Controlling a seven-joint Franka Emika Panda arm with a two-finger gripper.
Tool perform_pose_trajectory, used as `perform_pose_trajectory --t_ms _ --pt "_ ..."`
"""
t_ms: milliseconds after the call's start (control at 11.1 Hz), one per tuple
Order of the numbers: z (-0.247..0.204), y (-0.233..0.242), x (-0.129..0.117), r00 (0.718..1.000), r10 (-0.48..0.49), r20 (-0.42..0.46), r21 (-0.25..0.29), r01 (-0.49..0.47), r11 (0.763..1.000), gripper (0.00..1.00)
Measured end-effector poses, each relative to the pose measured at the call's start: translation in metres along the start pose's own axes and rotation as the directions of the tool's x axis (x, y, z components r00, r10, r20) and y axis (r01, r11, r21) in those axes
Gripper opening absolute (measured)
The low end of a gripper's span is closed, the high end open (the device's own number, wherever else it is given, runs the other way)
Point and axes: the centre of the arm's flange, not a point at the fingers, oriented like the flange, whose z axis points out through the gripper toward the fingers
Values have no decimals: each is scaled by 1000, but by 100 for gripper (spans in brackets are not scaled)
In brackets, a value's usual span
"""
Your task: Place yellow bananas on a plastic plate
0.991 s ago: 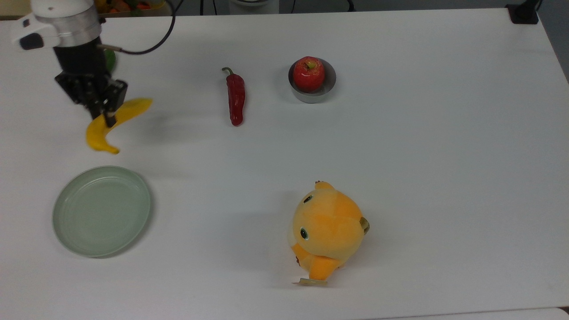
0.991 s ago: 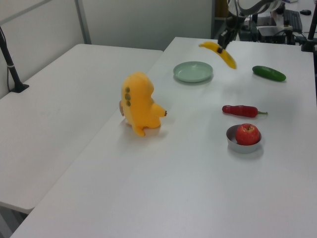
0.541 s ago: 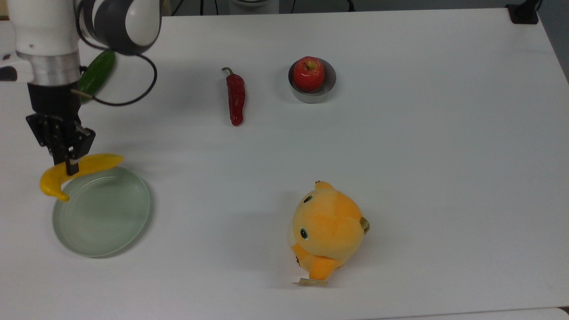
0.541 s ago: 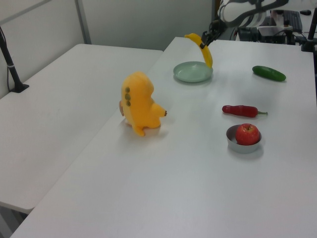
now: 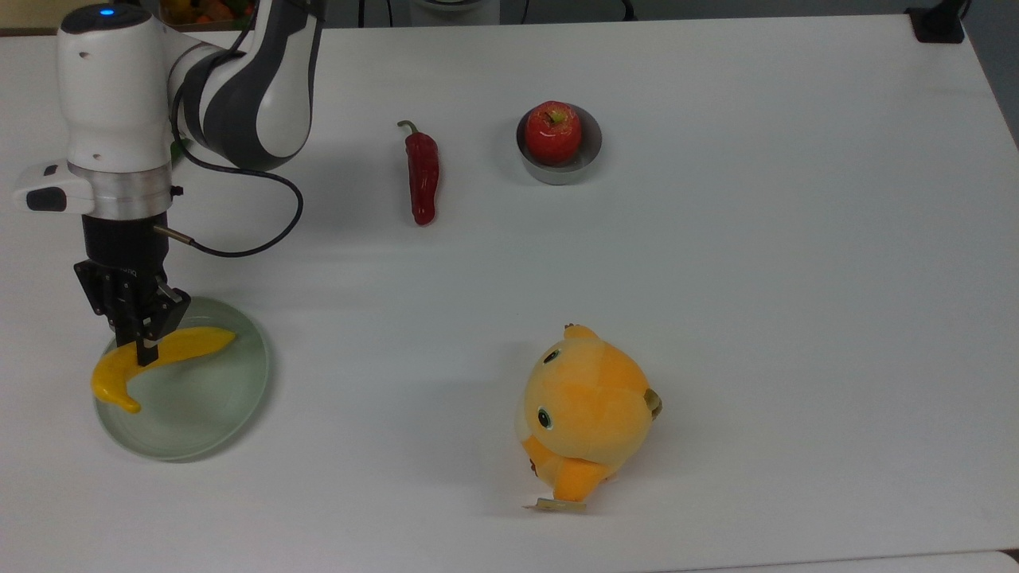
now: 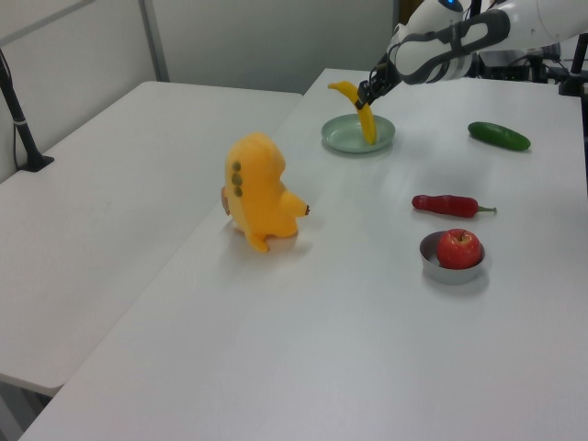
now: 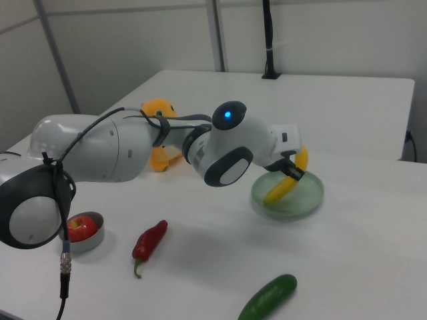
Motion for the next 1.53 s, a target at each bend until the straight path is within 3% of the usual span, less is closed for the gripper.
perform_pose_trajectory --t_ms 180,451,631,721,811,1172,1352,1532 --pt "0 5 1 1000 5 -3 -5 -5 1000 32" --pt "-1 8 2 1000 8 -6 -6 -8 1000 74" --pt "-1 8 2 1000 8 -6 -6 -8 1000 81" --pt "-1 8 3 1000 5 -6 -7 -5 1000 95" --pt "-3 7 5 1000 3 -10 -6 -3 1000 100" --pt "-61 -2 34 999 9 -40 27 -8 1000 100" --pt "-114 -12 45 998 4 62 82 -9 997 100" --pt "-186 -23 52 978 -52 200 128 26 991 100"
